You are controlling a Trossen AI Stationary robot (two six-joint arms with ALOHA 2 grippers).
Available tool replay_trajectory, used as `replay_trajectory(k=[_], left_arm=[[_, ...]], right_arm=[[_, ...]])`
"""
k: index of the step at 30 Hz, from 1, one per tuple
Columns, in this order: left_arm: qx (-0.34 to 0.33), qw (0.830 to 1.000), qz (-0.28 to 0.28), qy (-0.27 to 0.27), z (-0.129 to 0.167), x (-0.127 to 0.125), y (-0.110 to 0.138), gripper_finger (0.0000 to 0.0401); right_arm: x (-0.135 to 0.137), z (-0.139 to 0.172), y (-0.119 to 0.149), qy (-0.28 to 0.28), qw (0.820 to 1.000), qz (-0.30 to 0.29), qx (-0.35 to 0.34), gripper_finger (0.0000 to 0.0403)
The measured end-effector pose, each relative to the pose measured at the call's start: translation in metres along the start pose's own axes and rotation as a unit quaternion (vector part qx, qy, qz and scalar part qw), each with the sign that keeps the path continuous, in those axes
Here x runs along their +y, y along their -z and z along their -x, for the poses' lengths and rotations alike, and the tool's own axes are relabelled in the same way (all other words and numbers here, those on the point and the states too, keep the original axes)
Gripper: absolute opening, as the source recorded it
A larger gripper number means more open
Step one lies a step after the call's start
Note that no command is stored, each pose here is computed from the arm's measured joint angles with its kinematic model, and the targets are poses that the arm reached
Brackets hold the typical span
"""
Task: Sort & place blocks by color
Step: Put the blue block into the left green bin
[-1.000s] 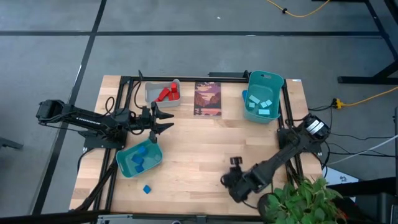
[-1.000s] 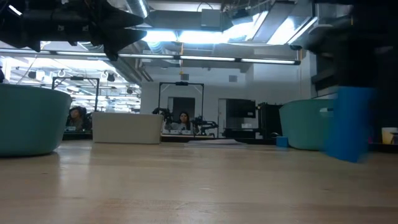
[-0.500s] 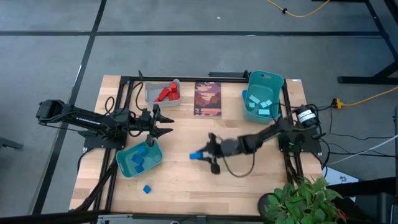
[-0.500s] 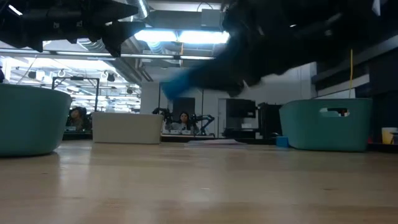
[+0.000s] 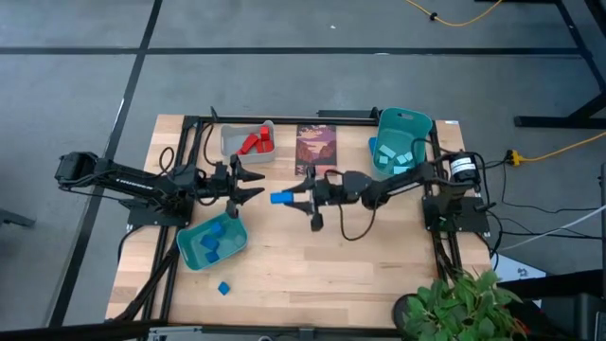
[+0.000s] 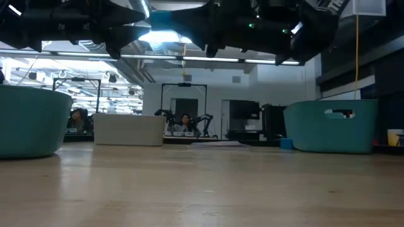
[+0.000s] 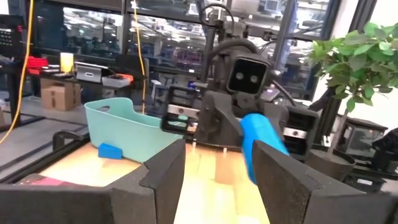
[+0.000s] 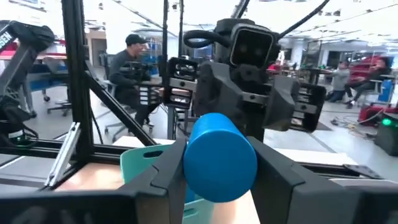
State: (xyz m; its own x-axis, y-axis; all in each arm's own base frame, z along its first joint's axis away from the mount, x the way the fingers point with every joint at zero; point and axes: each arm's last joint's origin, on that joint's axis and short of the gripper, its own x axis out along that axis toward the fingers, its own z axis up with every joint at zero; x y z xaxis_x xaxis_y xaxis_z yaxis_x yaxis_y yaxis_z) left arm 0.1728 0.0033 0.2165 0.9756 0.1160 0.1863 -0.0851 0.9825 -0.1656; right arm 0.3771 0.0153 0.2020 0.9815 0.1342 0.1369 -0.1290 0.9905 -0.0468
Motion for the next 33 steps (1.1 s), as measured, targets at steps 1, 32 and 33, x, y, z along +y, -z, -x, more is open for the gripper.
replay_trajectory(k=[1,32,33], left_arm=[[0.001,1.000,0.000,0.003,0.000,0.000,0.000,0.0179],[-0.002,1.000,0.001,0.002,0.000,0.000,0.000,0.0179],[-0.002,1.000,0.001,0.002,0.000,0.000,0.000,0.0179]], right_arm=[[-0.002,0.000,0.000,-0.001,1.000,0.002,-0.001,0.0136],[0.011,-0.121,0.071,-0.111,0.988,-0.023,0.107,0.0136],[0.012,-0.126,0.075,-0.114,0.986,-0.025,0.121,0.0136]])
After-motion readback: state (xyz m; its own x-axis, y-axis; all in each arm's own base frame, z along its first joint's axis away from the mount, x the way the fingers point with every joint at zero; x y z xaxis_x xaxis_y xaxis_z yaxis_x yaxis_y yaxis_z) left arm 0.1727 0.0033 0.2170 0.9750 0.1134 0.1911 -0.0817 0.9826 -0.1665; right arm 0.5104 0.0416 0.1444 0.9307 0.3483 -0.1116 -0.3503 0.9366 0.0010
